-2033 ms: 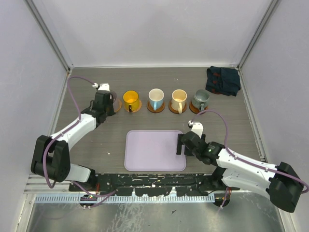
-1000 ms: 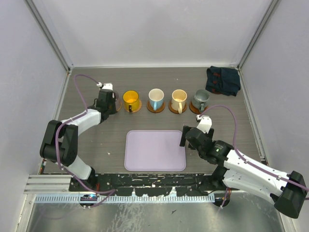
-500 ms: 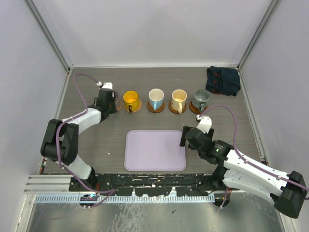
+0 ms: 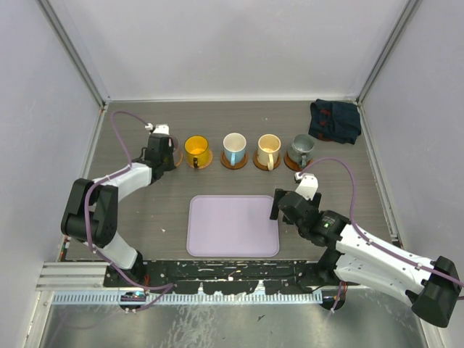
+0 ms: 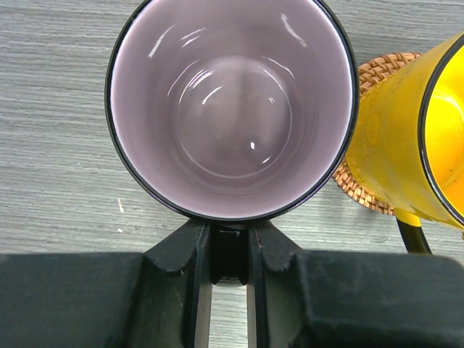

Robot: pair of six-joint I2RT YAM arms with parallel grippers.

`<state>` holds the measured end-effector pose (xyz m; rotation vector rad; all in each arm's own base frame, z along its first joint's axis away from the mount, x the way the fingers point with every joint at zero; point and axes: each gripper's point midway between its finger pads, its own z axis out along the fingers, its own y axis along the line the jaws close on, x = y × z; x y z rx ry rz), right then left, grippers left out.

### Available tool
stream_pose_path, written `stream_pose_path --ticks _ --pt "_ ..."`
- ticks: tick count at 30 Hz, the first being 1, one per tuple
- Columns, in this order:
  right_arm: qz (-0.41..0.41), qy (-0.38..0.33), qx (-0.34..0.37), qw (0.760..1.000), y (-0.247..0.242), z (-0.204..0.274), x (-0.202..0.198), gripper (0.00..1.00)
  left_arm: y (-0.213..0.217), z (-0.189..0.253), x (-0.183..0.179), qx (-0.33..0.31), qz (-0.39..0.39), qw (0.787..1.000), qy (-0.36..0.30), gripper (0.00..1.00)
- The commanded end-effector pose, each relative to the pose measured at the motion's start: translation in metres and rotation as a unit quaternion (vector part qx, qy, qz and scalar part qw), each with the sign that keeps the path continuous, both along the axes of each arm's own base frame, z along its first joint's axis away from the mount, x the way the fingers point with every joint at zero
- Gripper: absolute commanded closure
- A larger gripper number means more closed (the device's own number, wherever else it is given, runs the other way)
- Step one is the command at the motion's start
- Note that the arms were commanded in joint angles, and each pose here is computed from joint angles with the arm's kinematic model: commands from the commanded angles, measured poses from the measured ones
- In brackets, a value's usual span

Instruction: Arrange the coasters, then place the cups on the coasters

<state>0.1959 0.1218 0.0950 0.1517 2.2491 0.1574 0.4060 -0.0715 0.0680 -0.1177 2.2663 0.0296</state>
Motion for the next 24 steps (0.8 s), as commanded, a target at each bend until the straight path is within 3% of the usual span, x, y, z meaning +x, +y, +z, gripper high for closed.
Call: stream_pose_path --ticks 1,24 --pt "-0.013 -0.02 0.015 1.0 0.004 0.015 0.008 0.0 0.004 0.033 0.017 -0.011 0.017 0.998 -0.066 1.0" --pt "-0.009 -0.019 0.019 1.0 0.007 0.012 0.008 0.0 0.006 0.027 0.001 -0.014 0.02 0.999 -0.048 0.99"
